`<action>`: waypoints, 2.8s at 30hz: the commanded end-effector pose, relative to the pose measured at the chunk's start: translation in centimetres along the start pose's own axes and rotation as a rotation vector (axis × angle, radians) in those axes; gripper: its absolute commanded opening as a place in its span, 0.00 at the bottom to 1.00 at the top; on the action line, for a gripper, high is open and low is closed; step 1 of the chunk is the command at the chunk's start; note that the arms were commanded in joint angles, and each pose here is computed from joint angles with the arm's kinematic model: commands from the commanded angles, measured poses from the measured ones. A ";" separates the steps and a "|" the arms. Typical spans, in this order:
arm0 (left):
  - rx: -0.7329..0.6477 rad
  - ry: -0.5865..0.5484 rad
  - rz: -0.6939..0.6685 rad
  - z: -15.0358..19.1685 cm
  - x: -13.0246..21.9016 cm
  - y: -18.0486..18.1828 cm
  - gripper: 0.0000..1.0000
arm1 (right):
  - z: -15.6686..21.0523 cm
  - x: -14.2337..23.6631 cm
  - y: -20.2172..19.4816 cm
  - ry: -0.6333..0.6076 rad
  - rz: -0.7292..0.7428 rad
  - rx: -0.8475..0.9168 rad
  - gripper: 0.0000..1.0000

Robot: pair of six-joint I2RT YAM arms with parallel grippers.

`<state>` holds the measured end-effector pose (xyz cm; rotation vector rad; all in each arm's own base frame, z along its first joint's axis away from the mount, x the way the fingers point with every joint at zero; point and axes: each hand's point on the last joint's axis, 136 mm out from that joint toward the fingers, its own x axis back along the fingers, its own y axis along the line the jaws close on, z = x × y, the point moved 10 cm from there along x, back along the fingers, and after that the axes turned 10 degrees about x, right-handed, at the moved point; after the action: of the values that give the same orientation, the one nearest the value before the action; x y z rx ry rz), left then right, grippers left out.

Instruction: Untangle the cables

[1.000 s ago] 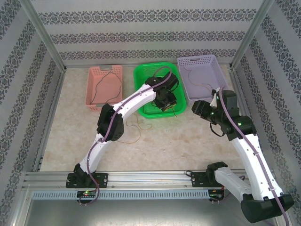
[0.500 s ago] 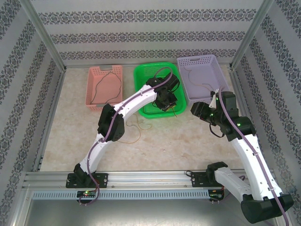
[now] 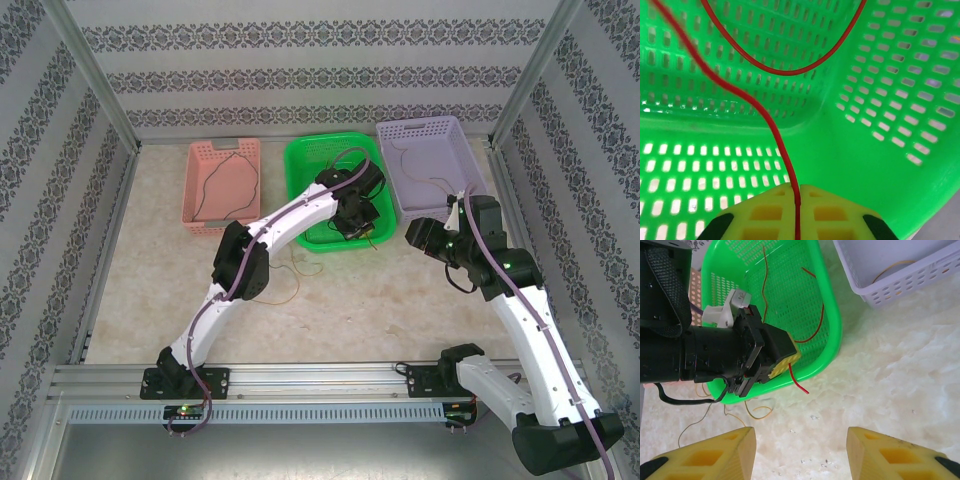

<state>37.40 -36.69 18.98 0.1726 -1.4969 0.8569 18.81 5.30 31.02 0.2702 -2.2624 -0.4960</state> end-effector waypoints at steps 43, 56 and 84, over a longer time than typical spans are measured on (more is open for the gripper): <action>0.060 -0.328 0.212 -5.2 13.5 -1.3 0.62 | -0.7 -1.0 1.0 0.021 -0.074 0.048 0.52; 0.111 -0.418 -0.023 -4.4 19.0 17.6 0.35 | 3.6 -4.1 5.5 0.137 -0.173 0.377 0.51; 0.736 -0.301 -0.035 -3.3 3.4 20.1 0.46 | 8.6 -6.5 5.9 0.238 -0.184 0.441 0.49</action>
<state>26.86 -18.51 13.51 0.9009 -1.3652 1.2975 16.65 15.35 24.72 0.7511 -2.0957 -0.0476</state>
